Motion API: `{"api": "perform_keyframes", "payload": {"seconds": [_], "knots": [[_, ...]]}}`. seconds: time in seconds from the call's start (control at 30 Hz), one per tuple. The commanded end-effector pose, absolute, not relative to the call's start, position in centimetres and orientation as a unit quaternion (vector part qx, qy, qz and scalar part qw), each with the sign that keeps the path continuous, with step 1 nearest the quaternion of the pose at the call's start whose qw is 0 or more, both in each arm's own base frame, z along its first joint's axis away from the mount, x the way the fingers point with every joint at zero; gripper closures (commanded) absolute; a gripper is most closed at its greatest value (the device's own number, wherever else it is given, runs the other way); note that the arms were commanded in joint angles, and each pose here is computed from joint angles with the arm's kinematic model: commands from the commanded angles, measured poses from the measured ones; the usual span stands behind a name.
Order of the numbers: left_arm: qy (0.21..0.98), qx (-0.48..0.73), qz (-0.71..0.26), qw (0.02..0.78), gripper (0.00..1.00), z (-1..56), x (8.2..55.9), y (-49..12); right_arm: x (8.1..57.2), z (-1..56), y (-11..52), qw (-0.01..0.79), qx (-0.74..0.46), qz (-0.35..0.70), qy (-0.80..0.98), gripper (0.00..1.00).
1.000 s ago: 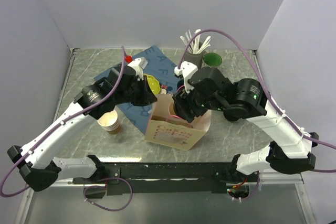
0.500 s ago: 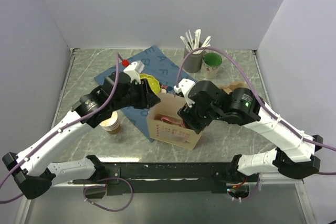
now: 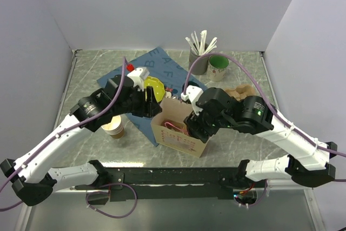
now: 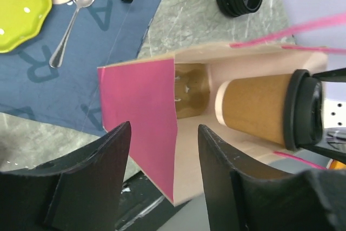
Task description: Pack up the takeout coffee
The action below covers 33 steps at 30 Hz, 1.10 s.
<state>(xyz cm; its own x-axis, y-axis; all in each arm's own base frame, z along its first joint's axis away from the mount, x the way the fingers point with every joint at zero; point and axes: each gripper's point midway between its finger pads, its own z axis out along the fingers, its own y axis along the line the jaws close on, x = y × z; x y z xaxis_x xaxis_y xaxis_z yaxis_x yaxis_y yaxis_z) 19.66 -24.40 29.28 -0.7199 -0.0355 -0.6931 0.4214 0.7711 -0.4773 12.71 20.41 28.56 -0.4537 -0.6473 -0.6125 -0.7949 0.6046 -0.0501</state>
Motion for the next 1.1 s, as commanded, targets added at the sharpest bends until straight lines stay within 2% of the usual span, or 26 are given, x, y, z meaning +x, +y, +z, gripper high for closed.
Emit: {"api": "perform_keyframes", "payload": {"seconds": [0.0,0.07,0.17,0.2,0.3,0.4,0.57,0.63,0.73,0.87,1.07], "knots": [[0.862,0.127,-0.298,0.39,0.42,30.0,21.6,-25.0,12.7,29.1,21.0,0.31,-0.419,0.128,0.844,0.54],[0.867,0.127,-0.271,0.4,0.43,29.9,22.8,-24.8,12.5,29.1,21.1,0.307,-0.42,0.128,0.845,0.54],[0.864,0.142,-0.272,0.4,0.5,29.8,23.5,-25.8,12.8,29.0,21.0,0.31,-0.417,0.117,0.847,0.54],[0.864,0.146,-0.273,0.397,0.62,29.8,23.7,-26.2,12.9,29.0,21.0,0.311,-0.416,0.113,0.847,0.54],[0.859,0.157,-0.283,0.396,0.87,30.0,23.7,-26.8,13.6,29.4,20.8,0.331,-0.409,0.104,0.844,0.54],[0.83,0.16,-0.319,0.428,0.99,32.7,24.0,-27.8,15.2,30.2,20.0,0.367,-0.41,0.078,0.831,0.54],[0.786,0.154,-0.374,0.468,0.99,36.2,23.4,-28.3,16.7,31.7,19.7,0.388,-0.429,0.05,0.814,0.54],[0.746,0.154,-0.412,0.5,0.99,37.6,22.7,-28.8,16.8,31.7,20.1,0.394,-0.43,0.056,0.81,0.54],[0.724,0.154,-0.444,0.505,0.99,36.4,21.1,-28.3,16.9,30.3,20.1,0.394,-0.427,0.053,0.812,0.54],[0.75,0.163,-0.436,0.47,0.99,33.0,20.1,-28.1,16.8,28.9,20.2,0.388,-0.424,0.054,0.817,0.54],[0.747,0.171,-0.448,0.462,0.99,30.9,18.8,-27.6,16.4,27.5,20.9,0.403,-0.437,0.065,0.802,0.54]]}}
